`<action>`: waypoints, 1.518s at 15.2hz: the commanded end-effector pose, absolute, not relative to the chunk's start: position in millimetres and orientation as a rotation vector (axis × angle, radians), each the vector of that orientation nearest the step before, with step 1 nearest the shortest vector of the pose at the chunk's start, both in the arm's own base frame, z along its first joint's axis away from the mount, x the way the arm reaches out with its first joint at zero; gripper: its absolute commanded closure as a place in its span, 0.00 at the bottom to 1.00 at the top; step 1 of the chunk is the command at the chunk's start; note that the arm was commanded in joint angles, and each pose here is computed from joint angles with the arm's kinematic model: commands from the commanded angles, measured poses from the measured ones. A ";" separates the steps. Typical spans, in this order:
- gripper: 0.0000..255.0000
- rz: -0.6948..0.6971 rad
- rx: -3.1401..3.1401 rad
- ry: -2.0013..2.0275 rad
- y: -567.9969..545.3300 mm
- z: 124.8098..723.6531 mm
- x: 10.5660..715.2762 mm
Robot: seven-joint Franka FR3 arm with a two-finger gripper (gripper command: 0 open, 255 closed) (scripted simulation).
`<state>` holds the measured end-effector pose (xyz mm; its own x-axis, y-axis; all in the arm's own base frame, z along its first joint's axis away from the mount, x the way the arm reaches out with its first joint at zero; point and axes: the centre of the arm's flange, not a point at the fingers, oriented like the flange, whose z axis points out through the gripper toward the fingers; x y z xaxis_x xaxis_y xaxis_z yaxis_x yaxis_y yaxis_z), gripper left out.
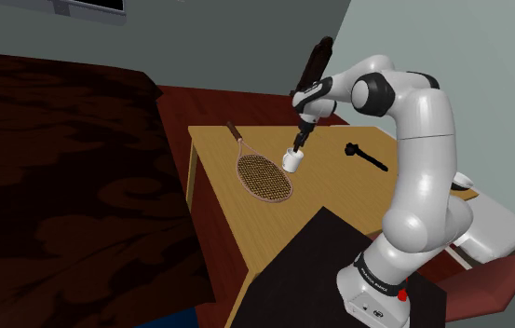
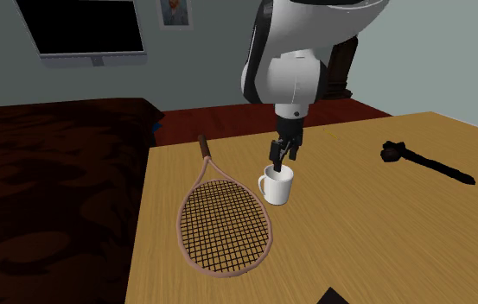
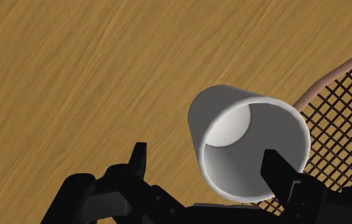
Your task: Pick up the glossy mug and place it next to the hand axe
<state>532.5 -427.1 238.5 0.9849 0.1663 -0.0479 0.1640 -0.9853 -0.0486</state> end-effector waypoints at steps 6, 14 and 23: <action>0.00 0.079 -3.085 -0.258 -426.4 204.1 531.8; 1.00 0.079 -3.085 -0.258 -426.4 204.1 531.8; 1.00 0.079 -3.085 -0.258 -426.4 204.1 531.8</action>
<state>531.8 -426.5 204.2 0.9849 0.1668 -0.0473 0.1645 -0.9852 -0.0486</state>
